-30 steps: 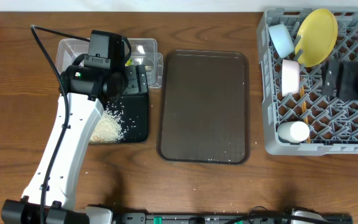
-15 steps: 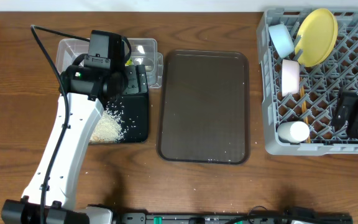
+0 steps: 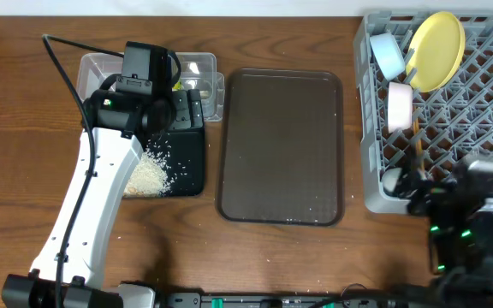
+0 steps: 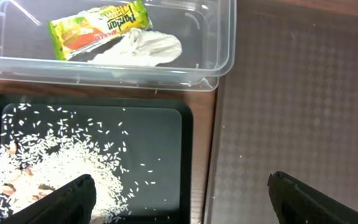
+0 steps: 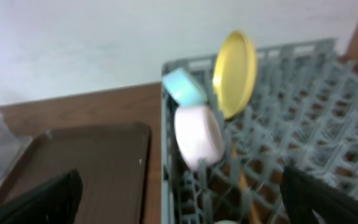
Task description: Sort waste into correct bins and load items into the dishwasher rack
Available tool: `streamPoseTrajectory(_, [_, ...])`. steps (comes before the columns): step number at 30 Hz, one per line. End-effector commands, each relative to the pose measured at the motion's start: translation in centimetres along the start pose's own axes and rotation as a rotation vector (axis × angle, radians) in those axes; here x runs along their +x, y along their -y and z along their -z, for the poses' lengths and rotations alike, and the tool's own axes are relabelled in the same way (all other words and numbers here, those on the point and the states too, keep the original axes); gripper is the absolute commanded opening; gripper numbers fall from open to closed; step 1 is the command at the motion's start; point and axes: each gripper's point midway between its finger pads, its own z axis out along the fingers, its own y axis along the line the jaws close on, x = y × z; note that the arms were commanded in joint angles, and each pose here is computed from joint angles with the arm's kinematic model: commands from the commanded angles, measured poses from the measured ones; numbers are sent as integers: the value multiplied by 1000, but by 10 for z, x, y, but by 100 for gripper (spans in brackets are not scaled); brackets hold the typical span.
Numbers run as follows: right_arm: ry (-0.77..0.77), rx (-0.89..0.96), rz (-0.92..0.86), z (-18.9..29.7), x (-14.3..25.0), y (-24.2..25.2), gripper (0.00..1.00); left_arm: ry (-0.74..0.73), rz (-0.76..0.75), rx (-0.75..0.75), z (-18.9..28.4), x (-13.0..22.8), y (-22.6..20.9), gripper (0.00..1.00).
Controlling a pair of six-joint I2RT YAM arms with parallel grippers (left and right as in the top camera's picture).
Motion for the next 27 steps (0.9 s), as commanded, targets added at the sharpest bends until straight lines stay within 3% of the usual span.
streamPoseTrajectory(1, [15, -48, -18, -8, 42, -4, 99, -9, 5, -16, -3, 2, -4, 91])
streamPoseTrajectory(13, [121, -72, 67, -18, 95, 0, 99, -9, 5, -16, -3, 2, -4, 91])
streamPoseTrajectory(27, [161, -60, 72, -19, 92, 2, 99, -9, 5, -16, -3, 2, -4, 91])
